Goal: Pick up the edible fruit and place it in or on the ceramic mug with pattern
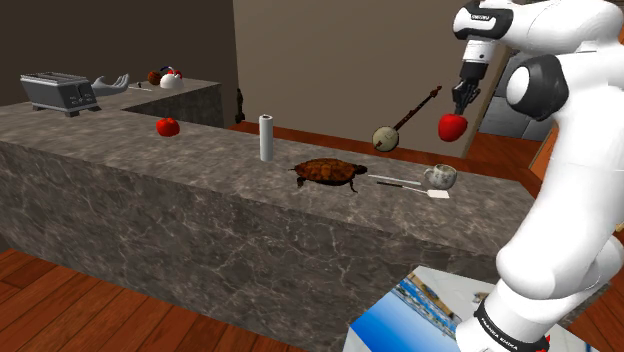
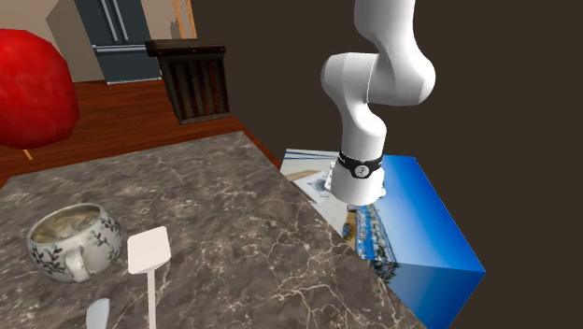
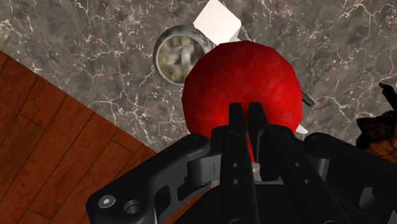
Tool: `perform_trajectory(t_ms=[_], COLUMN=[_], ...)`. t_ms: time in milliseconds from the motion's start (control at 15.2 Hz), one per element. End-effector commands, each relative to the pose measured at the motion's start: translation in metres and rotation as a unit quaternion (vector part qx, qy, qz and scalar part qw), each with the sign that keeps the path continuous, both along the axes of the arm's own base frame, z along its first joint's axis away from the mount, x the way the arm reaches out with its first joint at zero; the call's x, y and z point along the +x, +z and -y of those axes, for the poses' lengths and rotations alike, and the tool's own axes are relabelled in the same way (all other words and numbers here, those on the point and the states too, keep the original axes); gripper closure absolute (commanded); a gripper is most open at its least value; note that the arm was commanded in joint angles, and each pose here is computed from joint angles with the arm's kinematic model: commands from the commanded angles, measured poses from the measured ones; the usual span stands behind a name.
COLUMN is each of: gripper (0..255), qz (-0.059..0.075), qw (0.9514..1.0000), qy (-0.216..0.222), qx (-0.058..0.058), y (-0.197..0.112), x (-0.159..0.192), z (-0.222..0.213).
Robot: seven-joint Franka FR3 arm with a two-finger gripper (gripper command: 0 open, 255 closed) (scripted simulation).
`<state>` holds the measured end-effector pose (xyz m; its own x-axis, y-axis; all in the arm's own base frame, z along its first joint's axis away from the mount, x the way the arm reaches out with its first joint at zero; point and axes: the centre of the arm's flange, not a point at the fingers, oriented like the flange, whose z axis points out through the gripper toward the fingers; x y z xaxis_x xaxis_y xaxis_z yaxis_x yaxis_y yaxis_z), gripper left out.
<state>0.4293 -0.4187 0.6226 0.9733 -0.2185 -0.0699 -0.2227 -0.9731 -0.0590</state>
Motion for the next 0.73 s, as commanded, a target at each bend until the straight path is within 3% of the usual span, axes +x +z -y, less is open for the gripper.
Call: perform_trajectory(t_ms=[0, 132, 660], gripper=[255, 255, 255], qz=[0.0, 0.0, 0.0], qw=[1.0, 1.0, 1.0], qy=[0.001, 0.001, 0.001], qx=[0.0, 0.0, 0.0], y=[0.004, 0.009, -0.033], x=[-0.004, -0.004, -0.004], z=[0.026, 0.049, 0.049])
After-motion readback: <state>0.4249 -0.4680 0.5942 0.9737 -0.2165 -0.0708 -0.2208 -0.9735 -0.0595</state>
